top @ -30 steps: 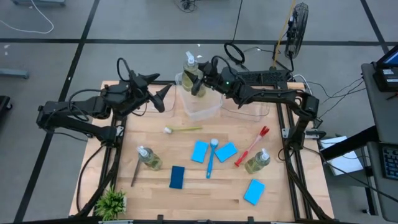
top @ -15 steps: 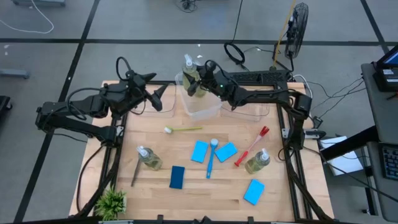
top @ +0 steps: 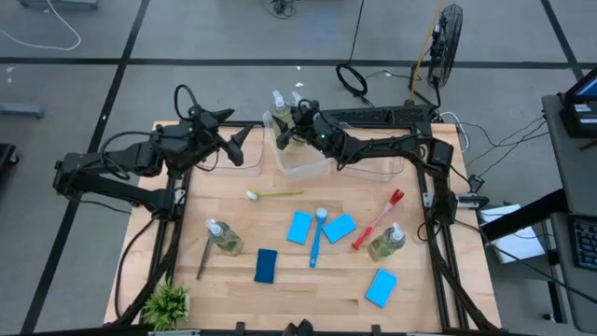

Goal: Pick & Place Kitchen Sink Supplies
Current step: Put the yellow dish soap into the white bin

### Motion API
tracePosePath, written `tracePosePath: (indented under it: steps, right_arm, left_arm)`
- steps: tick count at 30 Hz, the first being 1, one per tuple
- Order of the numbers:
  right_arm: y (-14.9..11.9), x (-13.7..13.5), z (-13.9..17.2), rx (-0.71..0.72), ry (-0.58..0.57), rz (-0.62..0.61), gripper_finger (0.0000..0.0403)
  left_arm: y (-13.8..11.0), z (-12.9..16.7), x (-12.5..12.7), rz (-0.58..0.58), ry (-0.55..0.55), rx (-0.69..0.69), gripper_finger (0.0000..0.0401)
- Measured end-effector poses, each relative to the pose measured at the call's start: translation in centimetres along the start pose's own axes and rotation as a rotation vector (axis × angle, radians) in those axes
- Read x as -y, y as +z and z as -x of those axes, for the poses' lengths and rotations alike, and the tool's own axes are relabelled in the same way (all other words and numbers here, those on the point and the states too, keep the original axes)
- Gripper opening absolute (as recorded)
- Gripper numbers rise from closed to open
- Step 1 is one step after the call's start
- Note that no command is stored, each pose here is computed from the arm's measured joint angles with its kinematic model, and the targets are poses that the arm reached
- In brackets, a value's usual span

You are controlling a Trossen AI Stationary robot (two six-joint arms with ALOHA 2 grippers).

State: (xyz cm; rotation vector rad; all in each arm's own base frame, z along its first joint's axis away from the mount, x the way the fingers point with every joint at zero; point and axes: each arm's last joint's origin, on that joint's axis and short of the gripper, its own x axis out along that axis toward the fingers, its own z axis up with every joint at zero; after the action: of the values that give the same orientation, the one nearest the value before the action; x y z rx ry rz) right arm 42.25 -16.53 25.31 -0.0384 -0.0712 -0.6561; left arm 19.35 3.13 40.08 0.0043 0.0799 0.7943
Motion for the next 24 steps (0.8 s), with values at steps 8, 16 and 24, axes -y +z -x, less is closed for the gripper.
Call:
tracePosePath:
  steps: [8,16,24]
  right_arm:
    - [-1.1,0.4,-0.4,-0.029,-0.038,-0.007,0.0207]
    - [-1.5,0.6,-0.4,-0.063,-0.051,-0.013,0.0207]
    - [-3.8,0.4,-0.8,-0.126,-0.047,-0.004,0.0207]
  left_arm:
    - [0.0,0.0,0.0,0.001,-0.001,-0.001,0.0301]
    - [0.0,0.0,0.0,0.001,-0.002,-0.002,0.0315]
    - [0.0,0.0,0.0,0.000,-0.002,-0.002,0.0322]
